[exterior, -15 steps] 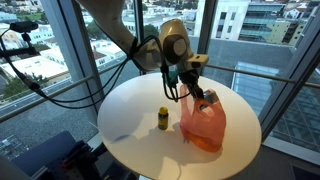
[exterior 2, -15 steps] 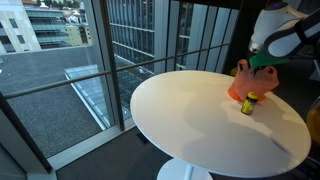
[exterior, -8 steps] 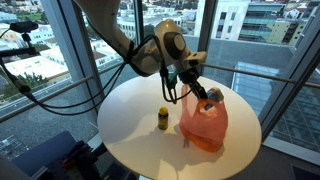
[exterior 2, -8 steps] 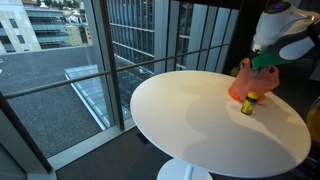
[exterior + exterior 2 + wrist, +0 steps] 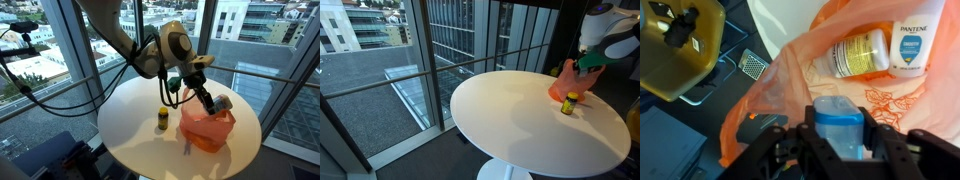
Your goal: Pick up the mentos packet from the orange plastic and put it on the table
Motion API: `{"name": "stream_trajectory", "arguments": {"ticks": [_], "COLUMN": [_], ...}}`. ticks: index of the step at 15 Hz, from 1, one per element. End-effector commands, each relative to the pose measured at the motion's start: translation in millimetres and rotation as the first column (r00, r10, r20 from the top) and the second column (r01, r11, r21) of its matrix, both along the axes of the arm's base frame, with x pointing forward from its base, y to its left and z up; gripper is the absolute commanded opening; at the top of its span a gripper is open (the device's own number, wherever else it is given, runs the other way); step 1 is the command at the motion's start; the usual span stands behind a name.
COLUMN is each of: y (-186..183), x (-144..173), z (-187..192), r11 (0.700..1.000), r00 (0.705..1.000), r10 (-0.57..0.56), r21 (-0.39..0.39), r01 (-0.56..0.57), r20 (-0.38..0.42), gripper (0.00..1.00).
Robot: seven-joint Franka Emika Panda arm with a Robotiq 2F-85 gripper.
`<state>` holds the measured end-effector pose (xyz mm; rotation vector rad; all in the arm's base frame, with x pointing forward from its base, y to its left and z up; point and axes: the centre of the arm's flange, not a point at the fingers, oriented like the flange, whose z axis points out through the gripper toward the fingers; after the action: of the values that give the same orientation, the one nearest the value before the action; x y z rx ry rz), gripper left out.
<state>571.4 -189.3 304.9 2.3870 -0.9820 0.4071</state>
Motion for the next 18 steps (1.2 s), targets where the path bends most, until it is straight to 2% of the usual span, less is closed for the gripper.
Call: {"name": "stream_trajectory", "arguments": {"ticks": [1, 5, 8, 13, 18], "y": [-16.1, -26.3, -18.3, 16.8, 59.5], "x": [-9.4, -22.8, -33.9, -52.1, -74.3], "z": [12.5, 20.0, 29.4, 42.6, 55.8], "r11": [0.999, 0.999, 0.999, 0.984, 0.952], "r00": [0.999, 0.999, 1.000, 0.991, 0.966], "r10": [-0.039, -0.044, 0.007, 0.134, 0.255], "r21": [-0.020, 0.005, 0.045, 0.115, 0.168], "r01": [0.038, 0.045, -0.006, -0.134, -0.257], "r20": [-0.016, -0.031, -0.021, 0.009, 0.034], "gripper": [0.19, 0.19, 0.19, 0.19, 0.19]}}
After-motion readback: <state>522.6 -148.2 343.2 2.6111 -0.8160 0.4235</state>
